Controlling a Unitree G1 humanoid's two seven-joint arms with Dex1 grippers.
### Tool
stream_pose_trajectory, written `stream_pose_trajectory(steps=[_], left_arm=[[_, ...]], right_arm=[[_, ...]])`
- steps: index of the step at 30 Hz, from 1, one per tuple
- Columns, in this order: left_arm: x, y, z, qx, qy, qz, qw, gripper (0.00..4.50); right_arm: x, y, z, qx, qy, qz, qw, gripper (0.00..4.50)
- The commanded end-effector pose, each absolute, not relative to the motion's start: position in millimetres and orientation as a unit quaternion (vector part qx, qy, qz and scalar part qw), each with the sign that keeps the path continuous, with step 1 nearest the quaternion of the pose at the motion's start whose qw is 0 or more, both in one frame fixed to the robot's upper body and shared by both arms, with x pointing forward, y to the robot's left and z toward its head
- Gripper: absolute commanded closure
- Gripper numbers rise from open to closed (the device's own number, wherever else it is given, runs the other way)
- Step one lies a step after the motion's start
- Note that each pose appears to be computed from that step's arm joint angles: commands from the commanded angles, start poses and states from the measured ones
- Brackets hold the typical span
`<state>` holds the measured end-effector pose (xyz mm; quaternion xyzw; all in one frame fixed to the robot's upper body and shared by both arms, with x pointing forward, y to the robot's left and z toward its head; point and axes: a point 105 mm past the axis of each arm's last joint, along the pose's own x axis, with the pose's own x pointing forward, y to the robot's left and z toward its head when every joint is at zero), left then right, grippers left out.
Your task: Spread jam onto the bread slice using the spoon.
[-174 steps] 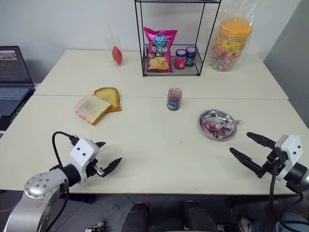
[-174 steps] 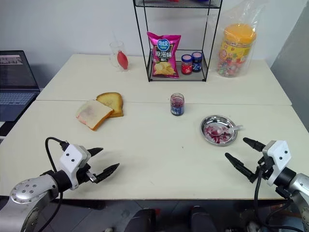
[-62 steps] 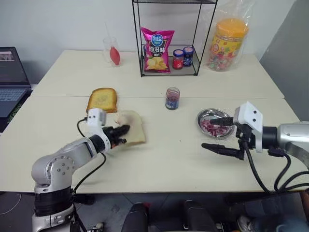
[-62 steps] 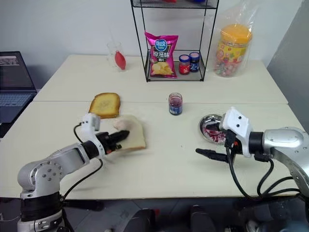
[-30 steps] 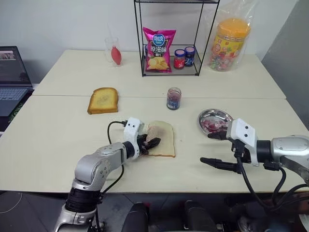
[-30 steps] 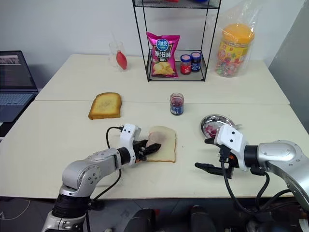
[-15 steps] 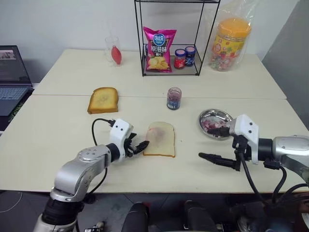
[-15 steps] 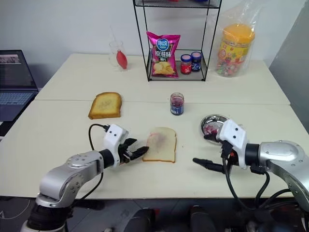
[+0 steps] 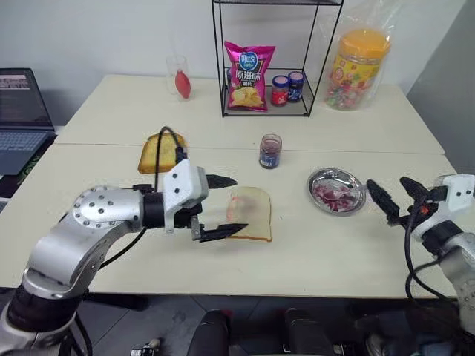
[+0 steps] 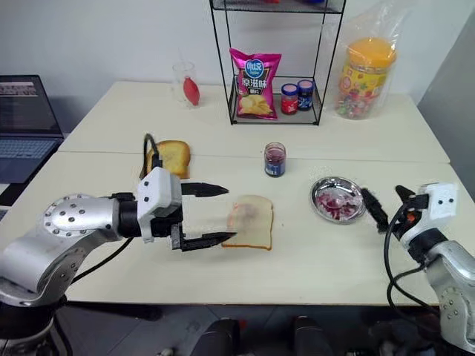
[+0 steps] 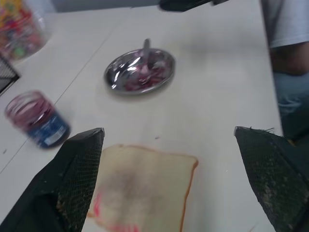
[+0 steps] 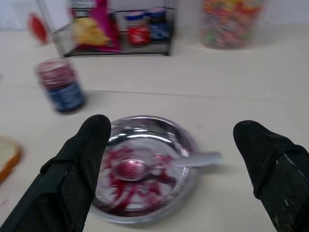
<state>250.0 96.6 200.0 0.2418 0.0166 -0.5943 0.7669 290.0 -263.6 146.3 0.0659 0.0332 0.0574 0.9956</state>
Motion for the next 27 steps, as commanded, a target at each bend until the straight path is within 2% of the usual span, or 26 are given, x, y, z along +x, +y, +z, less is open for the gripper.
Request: stream_pose_trajectory(steps=[1, 5, 14, 25, 27], left_arm=[[243.6, 82.5, 198.3, 0.253, 0.005, -0.621, 0.742, 0.01], [244.8, 72.7, 192.0, 0.264, -0.002, -0.632, 0.729, 0.01], [247.3, 65.2, 189.5, 0.261, -0.008, -0.637, 0.725, 0.01], [249.5, 65.1, 188.2, 0.263, -0.007, -0.634, 0.727, 0.01], [249.8, 65.3, 187.9, 0.263, -0.006, -0.633, 0.728, 0.00]], right_arm=[[299.8, -278.1, 140.5, 0.110, 0.033, 0.018, 0.993, 0.00], [320.1, -285.2, 128.3, 0.163, 0.039, 0.002, 0.986, 0.00], [354.4, -273.6, 119.2, 0.290, 0.055, 0.062, 0.953, 0.00], [371.4, -258.2, 119.2, 0.335, 0.058, 0.104, 0.935, 0.00], [372.8, -258.8, 119.9, 0.339, 0.056, 0.101, 0.934, 0.29]])
